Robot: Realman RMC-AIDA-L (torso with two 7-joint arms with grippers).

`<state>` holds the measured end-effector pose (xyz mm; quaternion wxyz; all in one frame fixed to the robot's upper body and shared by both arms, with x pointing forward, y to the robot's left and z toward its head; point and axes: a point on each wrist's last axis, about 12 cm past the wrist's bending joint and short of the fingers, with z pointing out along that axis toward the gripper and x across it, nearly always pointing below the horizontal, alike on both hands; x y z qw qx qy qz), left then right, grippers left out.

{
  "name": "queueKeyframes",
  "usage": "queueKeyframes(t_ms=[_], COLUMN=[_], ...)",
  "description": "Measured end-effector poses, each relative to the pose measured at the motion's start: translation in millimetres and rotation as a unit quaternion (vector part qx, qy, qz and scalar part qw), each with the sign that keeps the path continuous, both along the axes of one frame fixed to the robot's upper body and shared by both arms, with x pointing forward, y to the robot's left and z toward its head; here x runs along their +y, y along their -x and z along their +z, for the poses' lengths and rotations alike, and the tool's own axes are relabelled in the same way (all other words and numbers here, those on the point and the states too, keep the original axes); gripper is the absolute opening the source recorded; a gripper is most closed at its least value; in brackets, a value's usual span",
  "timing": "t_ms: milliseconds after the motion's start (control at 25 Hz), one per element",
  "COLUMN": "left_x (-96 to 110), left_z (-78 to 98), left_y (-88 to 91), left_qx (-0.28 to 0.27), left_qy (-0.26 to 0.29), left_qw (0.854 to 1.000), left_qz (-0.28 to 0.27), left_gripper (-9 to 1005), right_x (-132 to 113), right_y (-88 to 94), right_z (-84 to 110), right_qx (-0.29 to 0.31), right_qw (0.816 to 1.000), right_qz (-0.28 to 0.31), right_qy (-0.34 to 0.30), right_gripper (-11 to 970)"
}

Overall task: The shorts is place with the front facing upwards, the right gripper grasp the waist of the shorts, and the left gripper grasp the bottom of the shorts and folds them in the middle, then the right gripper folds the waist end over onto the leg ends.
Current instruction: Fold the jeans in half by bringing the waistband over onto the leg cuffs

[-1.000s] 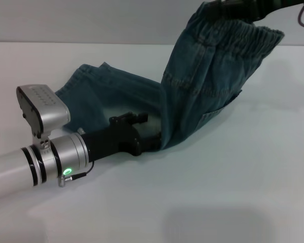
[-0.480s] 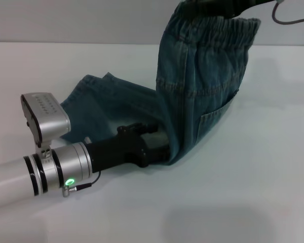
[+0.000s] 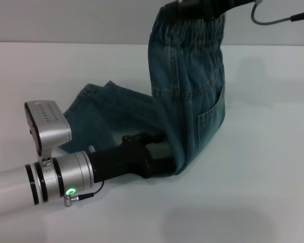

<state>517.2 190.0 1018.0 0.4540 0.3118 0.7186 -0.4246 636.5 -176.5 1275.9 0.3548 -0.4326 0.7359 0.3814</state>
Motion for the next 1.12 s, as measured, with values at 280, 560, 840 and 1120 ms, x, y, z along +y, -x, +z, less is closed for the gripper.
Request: queueKeyframes(t_ms=[280,560,840,1120], left_x=[20.7,54.5,88.3,129.3], left_z=[2.2,7.3,18.0,32.1], left_y=[-4.7,-11.5,-24.7,-24.7], left_qx=[-0.017,-0.036,-0.069,-0.105], left_qy=[-0.004,-0.027,-0.032,0.016], left_qw=[0.999,0.996,0.981,0.95], left_qz=[0.028,0.082,0.181,0.295], left_gripper=[813,813,813,813], right_x=[3.6,6.3,20.3,53.3], right_y=[1.2,3.0,3.6,-2.1], right_z=[-6.0,-9.8,-22.2,-46.2], right_qx=[0.005,0.008,0.009,-0.02], right_qw=[1.0,1.0,1.0,0.999], right_qz=[0.006,0.009,0.022,0.032], right_qy=[0.004,0.002,-0.003,0.013], right_gripper=[6,13,20,27])
